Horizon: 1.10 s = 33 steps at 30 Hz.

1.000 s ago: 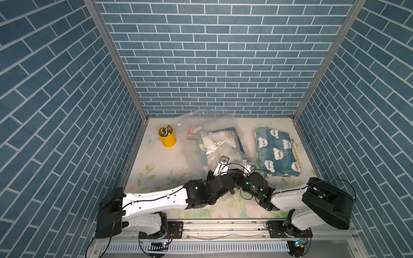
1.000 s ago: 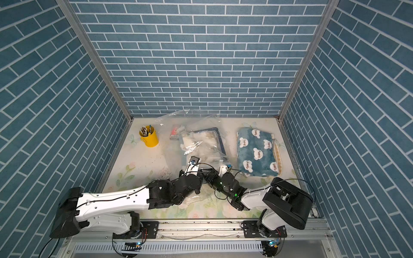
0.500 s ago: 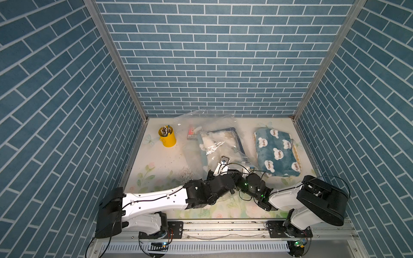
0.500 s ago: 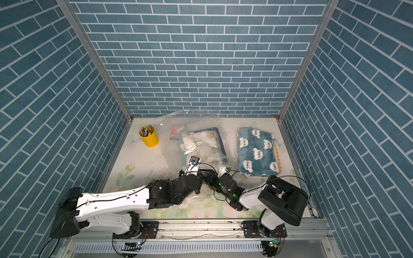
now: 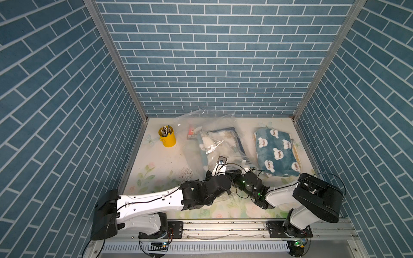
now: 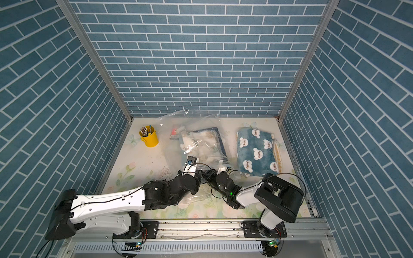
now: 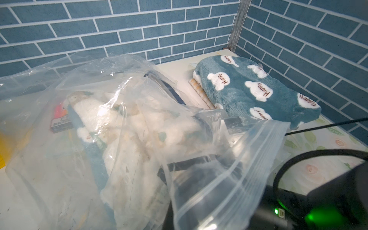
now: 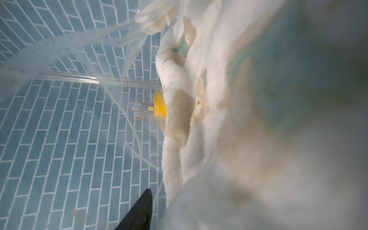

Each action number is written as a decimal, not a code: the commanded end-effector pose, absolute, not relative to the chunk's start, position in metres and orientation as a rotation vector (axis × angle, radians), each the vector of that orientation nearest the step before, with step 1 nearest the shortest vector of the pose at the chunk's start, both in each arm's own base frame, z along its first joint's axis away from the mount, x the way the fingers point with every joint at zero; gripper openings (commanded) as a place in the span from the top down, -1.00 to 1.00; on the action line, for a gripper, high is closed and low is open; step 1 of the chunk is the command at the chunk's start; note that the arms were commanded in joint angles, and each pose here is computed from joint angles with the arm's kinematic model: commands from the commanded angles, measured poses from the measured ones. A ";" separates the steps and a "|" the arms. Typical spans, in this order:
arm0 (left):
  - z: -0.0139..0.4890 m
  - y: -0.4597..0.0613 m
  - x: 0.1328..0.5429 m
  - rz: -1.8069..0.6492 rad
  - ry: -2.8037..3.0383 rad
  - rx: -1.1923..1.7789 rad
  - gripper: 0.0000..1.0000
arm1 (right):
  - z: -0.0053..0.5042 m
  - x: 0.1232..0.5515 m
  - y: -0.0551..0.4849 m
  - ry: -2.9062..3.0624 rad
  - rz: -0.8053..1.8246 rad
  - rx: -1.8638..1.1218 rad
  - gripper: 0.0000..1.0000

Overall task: Take the blanket out of the vacuum bag
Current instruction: Take out the blanket from the vacuum bag.

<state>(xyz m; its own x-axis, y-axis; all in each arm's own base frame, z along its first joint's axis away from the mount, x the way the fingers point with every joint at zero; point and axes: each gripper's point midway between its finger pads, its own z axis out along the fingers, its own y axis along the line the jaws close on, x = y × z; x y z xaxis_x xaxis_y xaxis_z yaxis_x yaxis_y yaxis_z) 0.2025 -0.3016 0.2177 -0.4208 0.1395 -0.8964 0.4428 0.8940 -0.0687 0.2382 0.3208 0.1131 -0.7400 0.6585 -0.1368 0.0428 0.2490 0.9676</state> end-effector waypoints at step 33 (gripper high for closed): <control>0.244 -0.301 0.213 -0.289 1.943 0.377 1.00 | 0.196 0.232 0.341 1.841 1.698 0.353 1.00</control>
